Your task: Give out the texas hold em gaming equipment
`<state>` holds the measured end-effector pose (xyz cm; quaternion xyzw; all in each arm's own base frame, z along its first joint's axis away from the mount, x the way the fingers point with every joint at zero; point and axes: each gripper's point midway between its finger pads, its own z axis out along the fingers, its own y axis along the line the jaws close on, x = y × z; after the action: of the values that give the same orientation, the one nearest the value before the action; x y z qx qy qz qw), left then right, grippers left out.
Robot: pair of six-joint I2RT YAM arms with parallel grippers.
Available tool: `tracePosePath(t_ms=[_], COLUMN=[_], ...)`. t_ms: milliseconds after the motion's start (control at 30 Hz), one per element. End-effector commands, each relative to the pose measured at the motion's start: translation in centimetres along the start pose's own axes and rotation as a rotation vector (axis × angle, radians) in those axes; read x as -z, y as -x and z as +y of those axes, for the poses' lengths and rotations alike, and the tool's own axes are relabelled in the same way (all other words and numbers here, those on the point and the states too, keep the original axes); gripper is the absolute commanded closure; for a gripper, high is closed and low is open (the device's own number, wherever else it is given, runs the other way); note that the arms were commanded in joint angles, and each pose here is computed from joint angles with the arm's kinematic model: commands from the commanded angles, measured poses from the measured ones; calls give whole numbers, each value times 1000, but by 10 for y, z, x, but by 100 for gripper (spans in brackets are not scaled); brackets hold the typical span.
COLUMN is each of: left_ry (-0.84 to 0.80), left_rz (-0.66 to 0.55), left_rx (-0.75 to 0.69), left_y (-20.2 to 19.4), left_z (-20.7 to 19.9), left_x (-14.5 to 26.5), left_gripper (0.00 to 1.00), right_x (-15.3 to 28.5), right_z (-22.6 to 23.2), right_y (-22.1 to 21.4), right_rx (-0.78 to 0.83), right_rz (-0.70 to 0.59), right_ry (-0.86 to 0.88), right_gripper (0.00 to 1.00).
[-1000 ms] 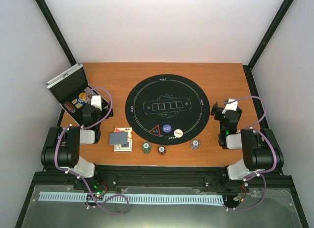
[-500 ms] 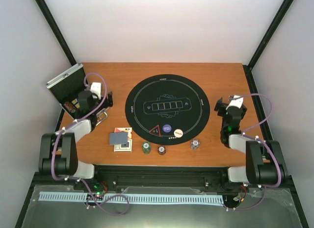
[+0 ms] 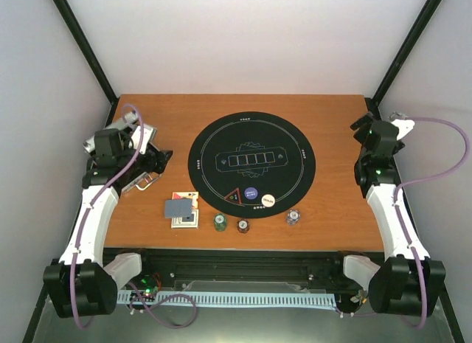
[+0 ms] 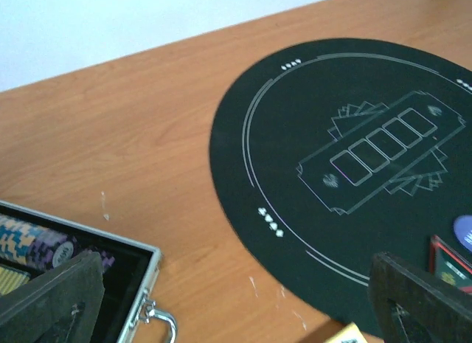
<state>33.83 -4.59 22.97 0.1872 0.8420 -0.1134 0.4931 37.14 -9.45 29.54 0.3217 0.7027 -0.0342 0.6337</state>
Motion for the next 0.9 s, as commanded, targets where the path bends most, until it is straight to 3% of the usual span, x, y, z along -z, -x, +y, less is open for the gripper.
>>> tracePosePath(t_ms=[0, 133, 333, 667, 867], left_ry=[-124, -132, -119, -131, -107], left_rz=[156, 205, 247, 272, 314], left_rx=[41, 84, 105, 91, 91], left_y=[-18, -19, -23, -28, -40], left_z=[-24, -24, -22, -28, -23], left_x=[27, 34, 40, 47, 45], left_gripper=[0, 0, 0, 0, 0], right_x=[5, 49, 128, 240, 252], right_z=[35, 112, 173, 188, 183], right_y=[-68, -134, -221, -344, -383], right_rx=[55, 365, 593, 835, 896], right_rz=[351, 477, 615, 872, 960], right_ry=[94, 252, 495, 726, 750], right_gripper=[0, 0, 7, 32, 41])
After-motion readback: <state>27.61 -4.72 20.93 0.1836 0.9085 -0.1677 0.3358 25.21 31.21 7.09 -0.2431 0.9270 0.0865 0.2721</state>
